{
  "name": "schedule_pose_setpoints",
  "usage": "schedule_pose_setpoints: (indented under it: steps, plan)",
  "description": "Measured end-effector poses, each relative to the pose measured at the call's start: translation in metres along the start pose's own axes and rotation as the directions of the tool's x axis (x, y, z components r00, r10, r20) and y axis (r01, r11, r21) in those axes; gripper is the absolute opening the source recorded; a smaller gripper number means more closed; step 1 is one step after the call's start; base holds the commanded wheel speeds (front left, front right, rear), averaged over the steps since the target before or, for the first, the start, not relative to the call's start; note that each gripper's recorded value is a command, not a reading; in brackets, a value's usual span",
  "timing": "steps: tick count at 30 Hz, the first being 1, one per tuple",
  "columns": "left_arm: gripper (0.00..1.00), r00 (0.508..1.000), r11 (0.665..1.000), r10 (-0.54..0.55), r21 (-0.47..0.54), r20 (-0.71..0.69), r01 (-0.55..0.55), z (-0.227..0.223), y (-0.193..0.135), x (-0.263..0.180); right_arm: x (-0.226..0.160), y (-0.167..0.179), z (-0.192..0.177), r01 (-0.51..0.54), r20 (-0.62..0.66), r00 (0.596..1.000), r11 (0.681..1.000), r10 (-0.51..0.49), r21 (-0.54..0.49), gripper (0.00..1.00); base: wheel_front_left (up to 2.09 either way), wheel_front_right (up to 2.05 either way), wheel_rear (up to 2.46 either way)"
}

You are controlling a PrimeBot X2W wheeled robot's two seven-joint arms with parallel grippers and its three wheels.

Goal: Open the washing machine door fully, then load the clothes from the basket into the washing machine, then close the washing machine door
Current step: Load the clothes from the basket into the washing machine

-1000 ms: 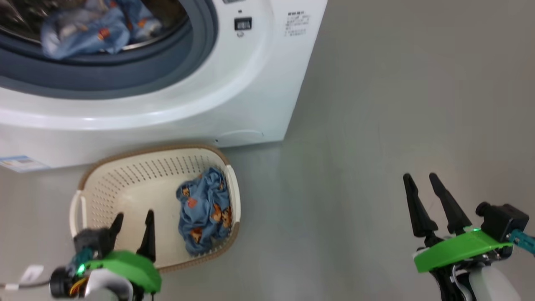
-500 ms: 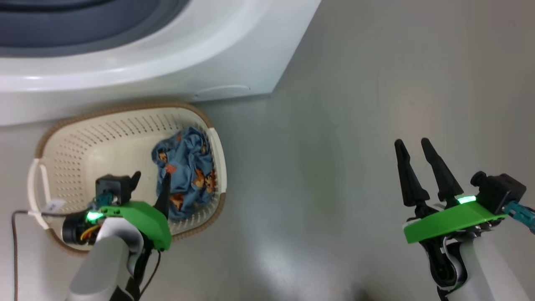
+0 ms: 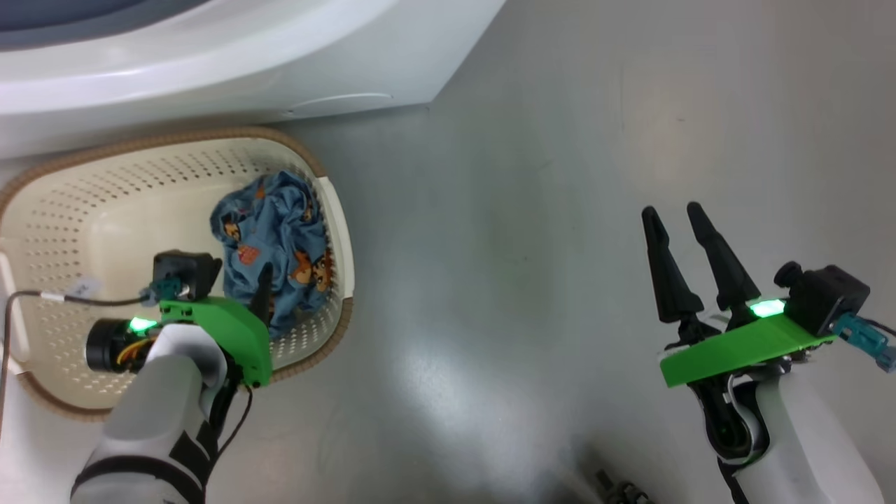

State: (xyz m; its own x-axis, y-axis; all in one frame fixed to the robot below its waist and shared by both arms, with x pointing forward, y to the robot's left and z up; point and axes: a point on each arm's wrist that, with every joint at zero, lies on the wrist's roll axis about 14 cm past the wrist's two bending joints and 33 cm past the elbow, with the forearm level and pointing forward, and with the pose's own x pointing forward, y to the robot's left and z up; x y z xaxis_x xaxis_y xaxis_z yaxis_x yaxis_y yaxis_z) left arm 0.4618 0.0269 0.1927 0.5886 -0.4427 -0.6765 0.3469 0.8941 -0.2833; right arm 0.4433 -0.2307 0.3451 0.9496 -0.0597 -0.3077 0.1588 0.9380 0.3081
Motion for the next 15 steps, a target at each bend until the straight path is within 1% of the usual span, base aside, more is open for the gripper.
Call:
schedule_pose_setpoints:
  steps: [15]
  plan:
    - [1.00,0.998,0.998,-0.057,0.026,-0.041,0.058,-0.005,-0.008,0.030,0.004,-0.006,-0.012,0.014,-0.028,1.000,1.000,-0.014,-0.011,1.00,0.00,0.00,0.00]
